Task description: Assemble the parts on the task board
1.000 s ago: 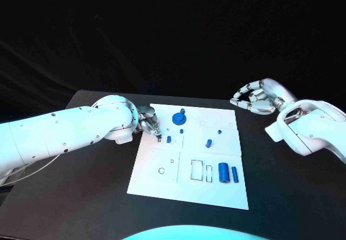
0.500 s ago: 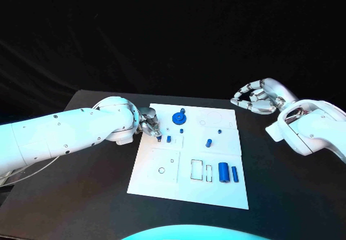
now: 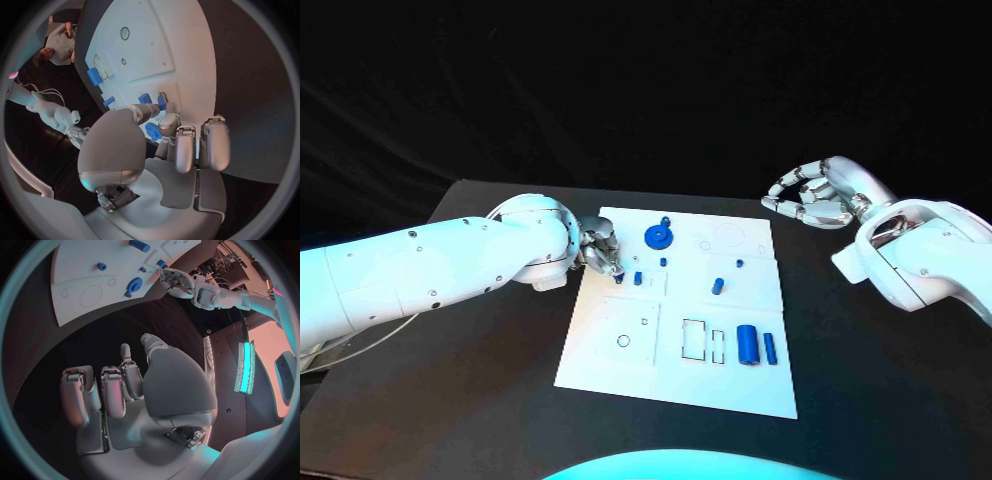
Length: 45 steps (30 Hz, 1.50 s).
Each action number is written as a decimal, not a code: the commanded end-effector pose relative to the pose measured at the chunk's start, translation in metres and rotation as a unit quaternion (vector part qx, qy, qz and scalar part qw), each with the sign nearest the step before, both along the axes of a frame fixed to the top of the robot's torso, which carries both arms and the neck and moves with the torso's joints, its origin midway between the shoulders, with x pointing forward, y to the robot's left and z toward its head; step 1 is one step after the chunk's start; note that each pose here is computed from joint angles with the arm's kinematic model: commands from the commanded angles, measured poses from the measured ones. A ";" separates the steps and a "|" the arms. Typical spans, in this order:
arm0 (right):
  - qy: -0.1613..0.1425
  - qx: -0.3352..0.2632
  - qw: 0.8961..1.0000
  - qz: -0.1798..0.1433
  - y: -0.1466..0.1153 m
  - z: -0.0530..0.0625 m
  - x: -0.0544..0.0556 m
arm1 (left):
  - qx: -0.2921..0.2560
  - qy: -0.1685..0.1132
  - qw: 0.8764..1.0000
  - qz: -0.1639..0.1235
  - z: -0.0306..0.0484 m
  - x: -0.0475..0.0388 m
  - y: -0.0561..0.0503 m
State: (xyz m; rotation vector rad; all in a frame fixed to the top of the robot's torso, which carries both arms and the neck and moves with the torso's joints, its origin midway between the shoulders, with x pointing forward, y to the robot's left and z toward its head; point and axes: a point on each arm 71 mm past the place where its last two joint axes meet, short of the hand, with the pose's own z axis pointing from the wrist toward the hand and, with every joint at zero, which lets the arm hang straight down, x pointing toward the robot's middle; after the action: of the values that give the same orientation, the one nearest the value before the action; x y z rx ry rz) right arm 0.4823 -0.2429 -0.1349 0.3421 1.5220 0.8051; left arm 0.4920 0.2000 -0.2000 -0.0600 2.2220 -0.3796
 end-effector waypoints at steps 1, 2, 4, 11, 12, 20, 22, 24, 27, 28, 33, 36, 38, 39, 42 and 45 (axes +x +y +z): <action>-0.006 -0.002 1.000 0.004 0.001 0.000 0.000 | 0.010 0.013 1.000 -0.009 -0.0037 -0.0033 -0.002; -0.006 -0.002 1.000 0.004 0.001 0.000 0.000 | 0.010 0.014 1.000 -0.009 -0.0038 -0.0036 -0.002; -0.006 -0.002 1.000 0.004 0.001 0.000 0.000 | 0.010 0.014 1.000 -0.009 -0.0040 -0.0039 -0.002; -0.006 -0.001 1.000 0.004 0.000 0.000 0.000 | 0.012 0.015 1.000 -0.006 -0.0043 -0.0046 0.000; -0.007 -0.001 1.000 0.004 0.000 0.000 0.000 | 0.012 0.014 1.000 -0.005 -0.0044 -0.0045 0.000; -0.008 -0.001 1.000 0.003 0.001 0.001 0.000 | 0.013 0.012 1.000 0.003 -0.0048 -0.0031 0.003; -0.008 -0.001 1.000 0.003 0.001 0.001 -0.001 | 0.013 0.012 1.000 0.004 -0.0048 -0.0029 0.003; -0.008 -0.001 1.000 0.003 0.001 0.001 -0.001 | 0.013 0.012 1.000 0.004 -0.0048 -0.0029 0.003; -0.008 -0.001 1.000 0.003 0.001 0.001 -0.001 | 0.013 0.013 1.000 0.002 -0.0049 -0.0032 0.002; -0.008 -0.001 1.000 0.004 0.001 0.001 -0.001 | 0.013 0.014 1.000 0.002 -0.0049 -0.0033 0.002; -0.008 -0.001 1.000 0.003 0.000 0.001 -0.001 | 0.011 0.018 1.000 -0.001 -0.0052 -0.0040 0.000; -0.008 -0.001 1.000 0.003 0.000 0.001 -0.001 | 0.009 0.022 1.000 0.000 -0.0055 -0.0042 -0.001; -0.008 -0.001 1.000 0.003 0.000 0.001 -0.001 | 0.006 0.024 1.000 0.001 -0.0058 -0.0042 -0.001; -0.008 0.000 1.000 0.003 0.000 0.001 -0.001 | 0.005 0.025 1.000 0.001 -0.0059 -0.0041 -0.001; -0.008 0.000 1.000 0.003 0.000 0.001 -0.001 | 0.002 0.027 1.000 0.005 -0.0061 -0.0036 -0.001; -0.008 0.000 1.000 0.003 0.000 0.001 -0.001 | -0.001 0.027 1.000 0.009 -0.0063 -0.0028 0.000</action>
State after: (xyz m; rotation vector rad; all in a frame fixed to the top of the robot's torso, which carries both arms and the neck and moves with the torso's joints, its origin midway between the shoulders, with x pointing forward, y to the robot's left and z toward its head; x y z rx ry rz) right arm 0.4817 -0.2437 -0.1344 0.3430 1.5135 0.8059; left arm 0.4914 0.2020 -0.2028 -0.0834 2.2421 -0.3605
